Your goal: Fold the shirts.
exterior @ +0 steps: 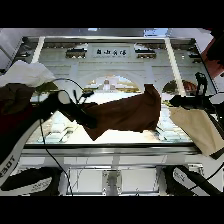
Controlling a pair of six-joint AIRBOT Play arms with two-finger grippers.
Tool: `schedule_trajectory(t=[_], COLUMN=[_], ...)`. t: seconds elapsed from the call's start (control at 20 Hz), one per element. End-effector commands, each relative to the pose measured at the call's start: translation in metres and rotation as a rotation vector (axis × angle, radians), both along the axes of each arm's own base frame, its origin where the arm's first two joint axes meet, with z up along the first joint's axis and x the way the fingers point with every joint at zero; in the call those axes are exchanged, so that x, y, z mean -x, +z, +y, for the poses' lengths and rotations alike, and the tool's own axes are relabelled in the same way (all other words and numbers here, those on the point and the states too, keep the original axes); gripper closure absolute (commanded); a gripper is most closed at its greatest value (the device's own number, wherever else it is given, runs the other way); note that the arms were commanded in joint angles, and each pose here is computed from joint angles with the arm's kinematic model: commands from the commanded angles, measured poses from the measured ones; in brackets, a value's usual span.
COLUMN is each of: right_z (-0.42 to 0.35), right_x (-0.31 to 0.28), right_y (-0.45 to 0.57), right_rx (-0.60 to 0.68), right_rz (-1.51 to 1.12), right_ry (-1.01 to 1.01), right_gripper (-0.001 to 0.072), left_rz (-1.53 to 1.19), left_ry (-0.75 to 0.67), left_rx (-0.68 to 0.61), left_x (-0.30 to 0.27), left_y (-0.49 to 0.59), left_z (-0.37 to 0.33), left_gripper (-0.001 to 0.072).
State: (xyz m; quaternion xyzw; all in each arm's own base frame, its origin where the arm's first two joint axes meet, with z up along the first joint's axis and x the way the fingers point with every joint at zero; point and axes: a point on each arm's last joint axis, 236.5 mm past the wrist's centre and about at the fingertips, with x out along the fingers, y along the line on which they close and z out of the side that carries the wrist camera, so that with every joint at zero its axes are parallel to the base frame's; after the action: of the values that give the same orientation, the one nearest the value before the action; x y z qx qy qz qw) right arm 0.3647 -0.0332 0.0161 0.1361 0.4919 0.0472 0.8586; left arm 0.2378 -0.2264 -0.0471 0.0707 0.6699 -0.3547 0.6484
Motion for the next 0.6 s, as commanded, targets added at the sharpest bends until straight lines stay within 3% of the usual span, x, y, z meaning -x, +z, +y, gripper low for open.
schedule_trajectory(t=[0.0,0.1,0.2,0.55], right_z=[0.004,0.006,0.007,0.011], right_x=[0.005,0.003,0.002,0.000], right_y=[-0.004,-0.002,-0.001,0.001], right_rx=[-0.025,-0.037,-0.044,-0.061], right_rz=[0.018,0.009,0.005,-0.001], right_ry=[0.000,-0.005,-0.007,-0.008], right_gripper=[0.0236,0.0236,0.0236,0.0236], left_rz=[-0.197,-0.324,-0.374,-0.323], left_ry=[-0.272,-0.349,-0.327,-0.306], left_rx=[-0.195,-0.293,-0.355,-0.405], left_x=[0.019,0.014,0.008,0.015], left_y=[-0.023,-0.025,-0.024,-0.049], left_z=[-0.013,-0.017,-0.012,0.004], left_gripper=[0.0249,0.0248,0.0248,0.0248])
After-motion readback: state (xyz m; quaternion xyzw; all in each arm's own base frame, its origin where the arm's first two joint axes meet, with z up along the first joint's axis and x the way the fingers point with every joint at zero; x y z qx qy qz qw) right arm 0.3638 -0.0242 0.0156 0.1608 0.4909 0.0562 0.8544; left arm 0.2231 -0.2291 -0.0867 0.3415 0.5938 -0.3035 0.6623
